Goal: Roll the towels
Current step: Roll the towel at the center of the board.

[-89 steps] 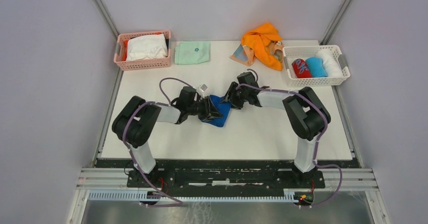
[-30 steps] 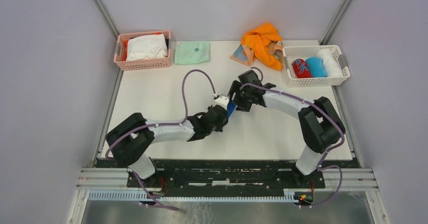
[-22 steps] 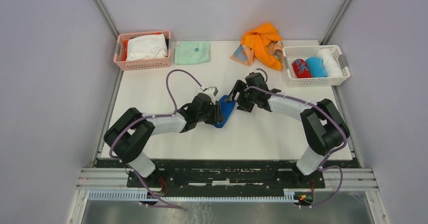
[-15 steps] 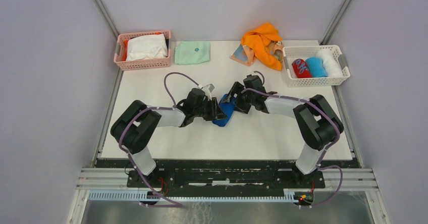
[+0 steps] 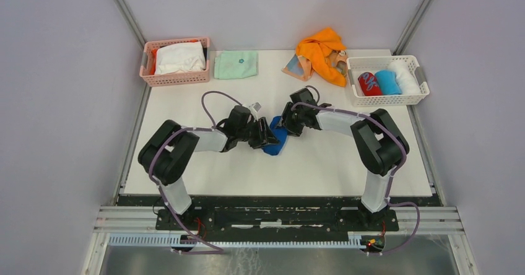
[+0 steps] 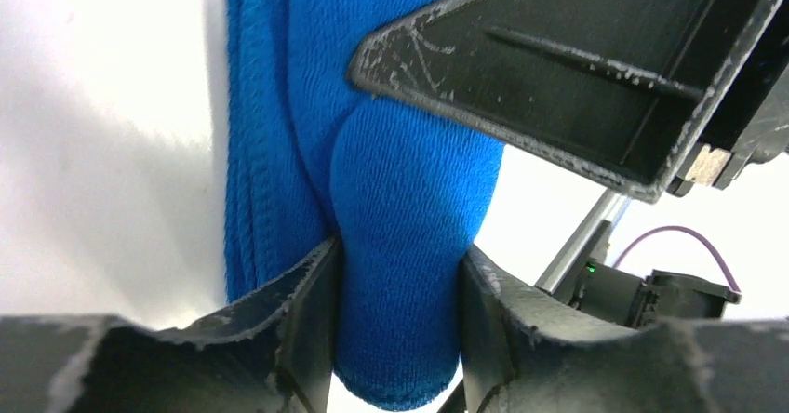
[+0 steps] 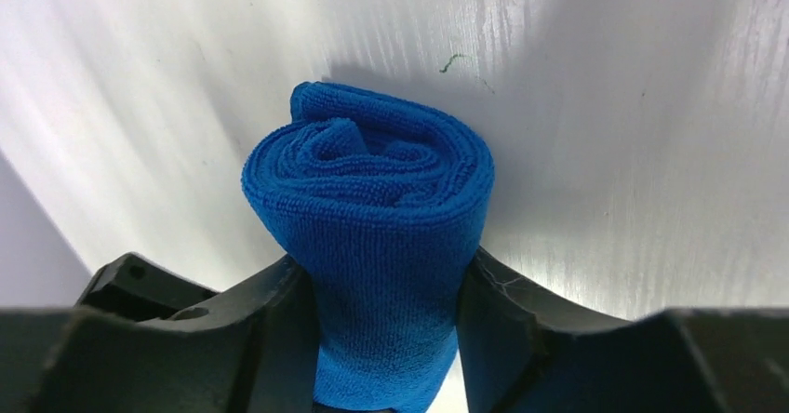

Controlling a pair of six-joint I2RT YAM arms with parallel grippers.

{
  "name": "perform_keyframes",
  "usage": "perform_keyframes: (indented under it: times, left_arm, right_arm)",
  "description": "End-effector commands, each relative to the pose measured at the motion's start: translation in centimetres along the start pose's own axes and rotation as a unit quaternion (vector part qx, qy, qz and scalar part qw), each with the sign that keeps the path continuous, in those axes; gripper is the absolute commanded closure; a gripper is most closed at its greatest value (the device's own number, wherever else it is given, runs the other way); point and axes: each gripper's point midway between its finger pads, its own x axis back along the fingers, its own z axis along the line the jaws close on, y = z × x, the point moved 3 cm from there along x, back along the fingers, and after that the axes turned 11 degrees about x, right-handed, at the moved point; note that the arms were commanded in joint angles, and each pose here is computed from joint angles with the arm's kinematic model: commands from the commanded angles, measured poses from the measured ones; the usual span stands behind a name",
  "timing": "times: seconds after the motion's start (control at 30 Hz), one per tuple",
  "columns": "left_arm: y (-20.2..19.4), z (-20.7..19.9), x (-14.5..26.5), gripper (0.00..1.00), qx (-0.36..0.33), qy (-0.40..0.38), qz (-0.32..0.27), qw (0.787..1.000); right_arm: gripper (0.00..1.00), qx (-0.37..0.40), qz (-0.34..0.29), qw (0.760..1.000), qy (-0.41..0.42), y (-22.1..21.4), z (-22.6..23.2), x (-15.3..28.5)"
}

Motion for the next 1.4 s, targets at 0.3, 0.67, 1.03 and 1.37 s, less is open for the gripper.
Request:
perform_keyframes:
  times: [0.3, 0.67, 1.03, 1.37]
  left_arm:
    - [-1.3, -3.5, 7.3, 0.25, -0.176, 0.235, -0.224, 0.929]
    - [-3.5, -9.0, 4.0, 0.24, -0.373, 0.293, -0.304, 0.826]
    - [-4.7, -5.0, -0.4, 0.24, -0.446, 0.351, -0.276, 0.776]
    - [-3.8, -0.4, 0.1, 0.35, -0.297, 0.313, -0.184, 0.883]
  right_arm:
    - [0.49, 0.058, 0.038, 0.978, -0.195, -1.6, -3.5, 1.5]
    - [0.48, 0.060, 0.047, 0.977, -0.197, -1.7, -3.3, 1.7]
    - [0.48, 0.067, 0.056, 0.980, -0.177, -1.9, -2.7, 1.5]
    - [0.38, 0.078, 0.029, 0.993, -0.089, -0.9, -0.2, 2.7]
